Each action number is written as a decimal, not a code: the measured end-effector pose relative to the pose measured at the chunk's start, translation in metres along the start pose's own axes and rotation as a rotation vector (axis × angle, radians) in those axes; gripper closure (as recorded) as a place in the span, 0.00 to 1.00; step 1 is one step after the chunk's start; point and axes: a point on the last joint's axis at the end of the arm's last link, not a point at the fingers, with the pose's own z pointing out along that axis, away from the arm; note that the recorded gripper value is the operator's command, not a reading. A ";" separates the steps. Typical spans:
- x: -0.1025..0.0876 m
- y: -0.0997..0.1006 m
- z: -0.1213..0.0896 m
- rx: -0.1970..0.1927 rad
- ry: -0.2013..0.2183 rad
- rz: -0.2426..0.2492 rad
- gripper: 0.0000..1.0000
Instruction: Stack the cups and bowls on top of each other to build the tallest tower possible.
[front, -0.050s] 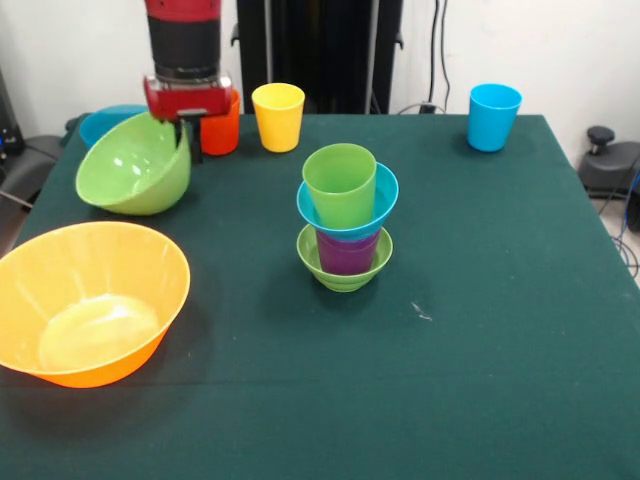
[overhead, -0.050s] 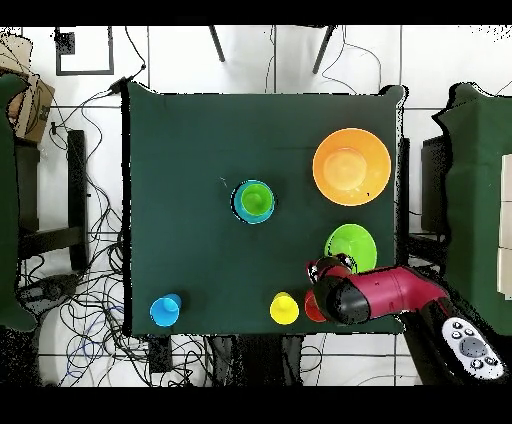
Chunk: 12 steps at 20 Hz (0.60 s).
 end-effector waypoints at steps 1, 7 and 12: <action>-0.003 -0.004 -0.006 0.007 -0.002 0.014 1.00; -0.033 -0.028 -0.054 0.047 0.007 0.128 1.00; -0.051 -0.034 -0.085 0.059 0.025 0.175 1.00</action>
